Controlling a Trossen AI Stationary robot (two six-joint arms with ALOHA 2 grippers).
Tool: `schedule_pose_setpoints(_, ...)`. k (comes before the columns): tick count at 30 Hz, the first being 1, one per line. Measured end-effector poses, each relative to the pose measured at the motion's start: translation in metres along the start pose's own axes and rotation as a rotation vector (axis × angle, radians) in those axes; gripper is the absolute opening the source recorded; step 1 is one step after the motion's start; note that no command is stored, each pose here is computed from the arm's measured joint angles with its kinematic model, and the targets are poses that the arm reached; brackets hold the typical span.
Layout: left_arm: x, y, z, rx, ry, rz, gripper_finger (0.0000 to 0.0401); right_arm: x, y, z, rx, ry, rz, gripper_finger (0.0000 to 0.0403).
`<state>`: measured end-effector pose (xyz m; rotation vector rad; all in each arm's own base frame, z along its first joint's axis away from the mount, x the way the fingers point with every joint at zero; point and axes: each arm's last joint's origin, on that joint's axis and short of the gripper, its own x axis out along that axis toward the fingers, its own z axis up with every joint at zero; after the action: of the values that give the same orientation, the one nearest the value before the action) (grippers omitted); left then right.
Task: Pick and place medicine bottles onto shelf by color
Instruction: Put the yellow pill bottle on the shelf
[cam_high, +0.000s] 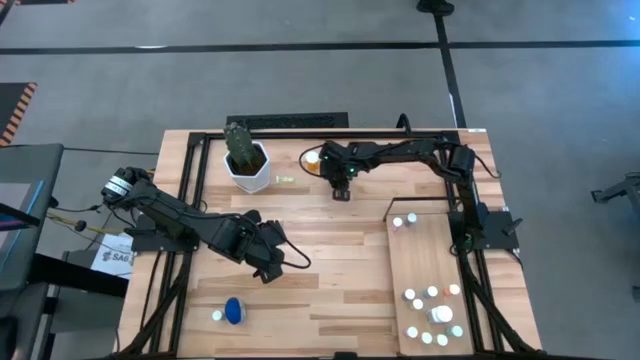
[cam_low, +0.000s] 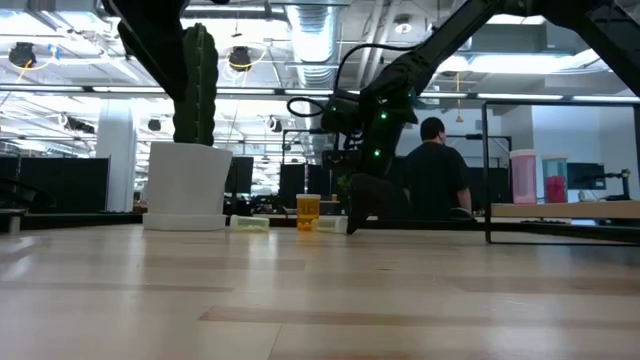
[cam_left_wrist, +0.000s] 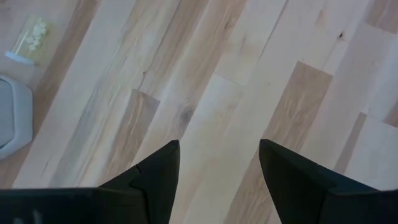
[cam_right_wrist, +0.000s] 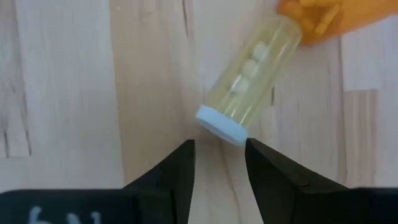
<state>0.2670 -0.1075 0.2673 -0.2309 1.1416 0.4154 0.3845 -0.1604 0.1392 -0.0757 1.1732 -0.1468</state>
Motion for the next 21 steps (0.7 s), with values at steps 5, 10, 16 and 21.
schedule_pose_setpoints(5,0.000,0.000,-0.001,0.000,0.013,-0.007,0.0208,-0.029,-0.001,0.016,0.087,-0.069,-0.015,0.0170)
schedule_pose_setpoints(10,0.000,0.000,-0.001,0.002,0.015,-0.004,0.0208,-0.034,0.002,0.020,0.214,-0.065,0.010,0.0171)
schedule_pose_setpoints(16,0.000,0.000,-0.001,-0.002,0.015,-0.005,0.0208,-0.010,0.001,0.025,0.387,-0.117,0.002,0.0169)
schedule_pose_setpoints(21,0.000,-0.001,-0.002,-0.010,0.026,-0.008,0.0208,-0.010,-0.003,0.025,0.359,-0.116,-0.094,0.0168)
